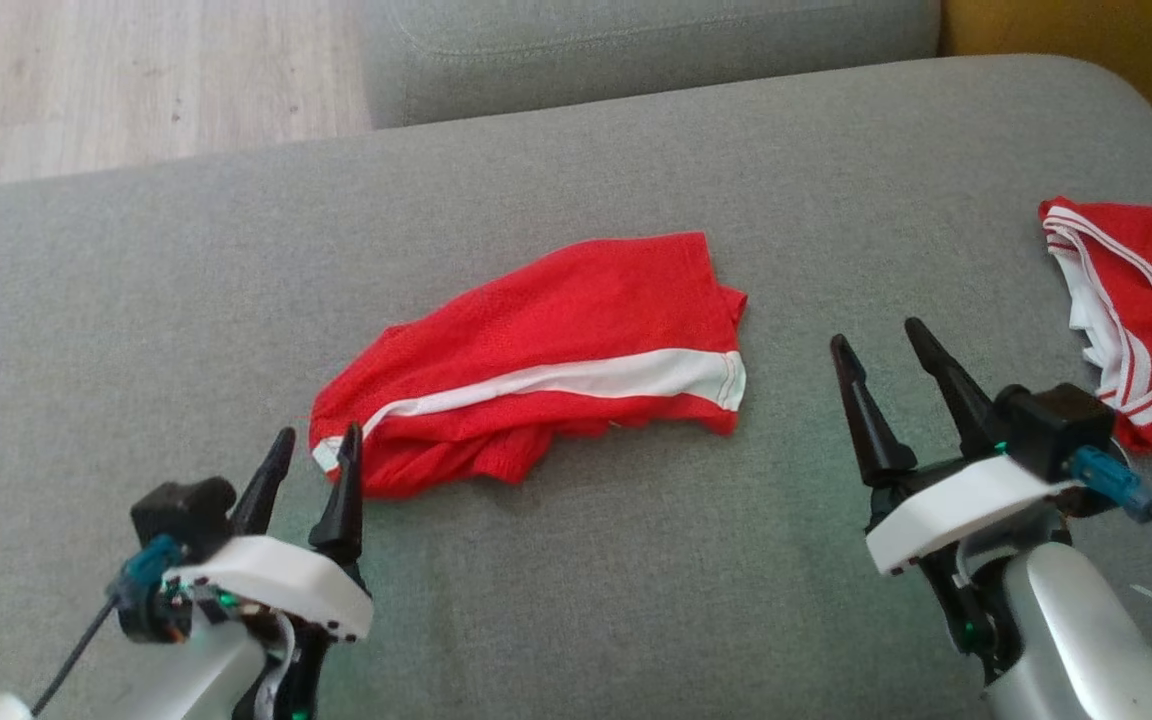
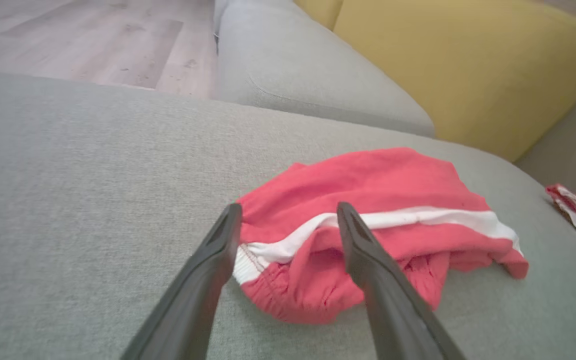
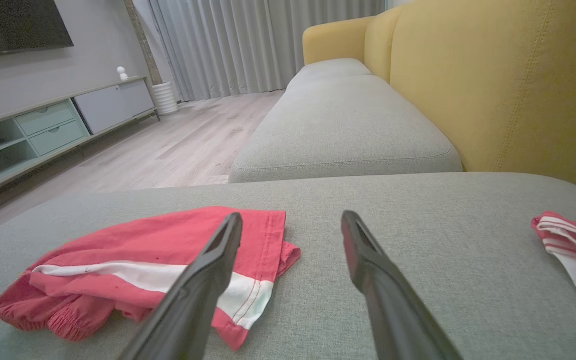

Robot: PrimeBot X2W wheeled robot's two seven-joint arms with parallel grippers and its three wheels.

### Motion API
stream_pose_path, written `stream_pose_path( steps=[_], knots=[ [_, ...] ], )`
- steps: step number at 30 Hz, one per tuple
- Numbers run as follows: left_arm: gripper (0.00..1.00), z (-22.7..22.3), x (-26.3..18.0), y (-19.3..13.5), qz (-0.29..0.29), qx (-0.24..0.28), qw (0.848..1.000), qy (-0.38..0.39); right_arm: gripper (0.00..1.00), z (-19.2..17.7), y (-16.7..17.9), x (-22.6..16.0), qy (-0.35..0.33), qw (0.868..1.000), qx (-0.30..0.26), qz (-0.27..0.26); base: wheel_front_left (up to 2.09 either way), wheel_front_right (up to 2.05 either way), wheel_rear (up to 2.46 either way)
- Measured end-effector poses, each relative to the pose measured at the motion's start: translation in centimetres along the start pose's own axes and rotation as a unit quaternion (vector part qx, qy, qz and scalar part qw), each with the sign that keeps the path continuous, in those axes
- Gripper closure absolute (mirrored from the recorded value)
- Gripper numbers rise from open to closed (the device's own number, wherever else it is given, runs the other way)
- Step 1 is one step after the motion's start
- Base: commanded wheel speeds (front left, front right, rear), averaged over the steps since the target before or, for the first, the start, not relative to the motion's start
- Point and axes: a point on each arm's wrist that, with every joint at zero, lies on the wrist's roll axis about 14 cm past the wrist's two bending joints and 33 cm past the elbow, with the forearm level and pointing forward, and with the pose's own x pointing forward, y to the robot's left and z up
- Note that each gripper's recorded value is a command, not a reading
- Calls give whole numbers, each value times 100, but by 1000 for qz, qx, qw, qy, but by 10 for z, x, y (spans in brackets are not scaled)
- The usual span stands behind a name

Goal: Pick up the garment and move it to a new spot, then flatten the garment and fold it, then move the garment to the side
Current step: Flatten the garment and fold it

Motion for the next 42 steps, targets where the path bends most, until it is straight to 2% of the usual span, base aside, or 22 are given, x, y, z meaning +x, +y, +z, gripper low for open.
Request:
stream_pose_path(
  steps=[4, 8, 12, 23, 33, 37, 42],
  knots=[
    [0, 30, -7, 11, 39, -30, 996, -73, 0, 6, -2, -3, -8, 1000, 0, -3, 0, 0, 0],
    [0, 62, -26, 31, 81, -19, 985, -149, 0, 2, -2, -11, -3, 1000, 1, -7, 0, 0, 0],
    [0, 66, -42, 42, 104, -4, 979, -174, 0, 2, -1, -16, -1, 1000, 1, -8, 0, 0, 0],
    [0, 54, -64, 51, 119, 38, 977, -173, 0, 6, -2, -30, -10, 1000, 4, -16, 0, 0, 0],
    [0, 41, -60, 49, 114, 37, 980, -157, 0, 5, 0, -28, -7, 1000, 6, -14, 0, 0, 0],
    [0, 32, -53, 45, 112, 24, 985, -132, 0, 3, 2, -25, -3, 1000, 4, -9, 0, 0, 0],
    [0, 15, -22, 30, 115, -26, 992, -55, 0, -4, 6, -18, 11, 1000, 5, -2, 0, 0, 0]
  ],
)
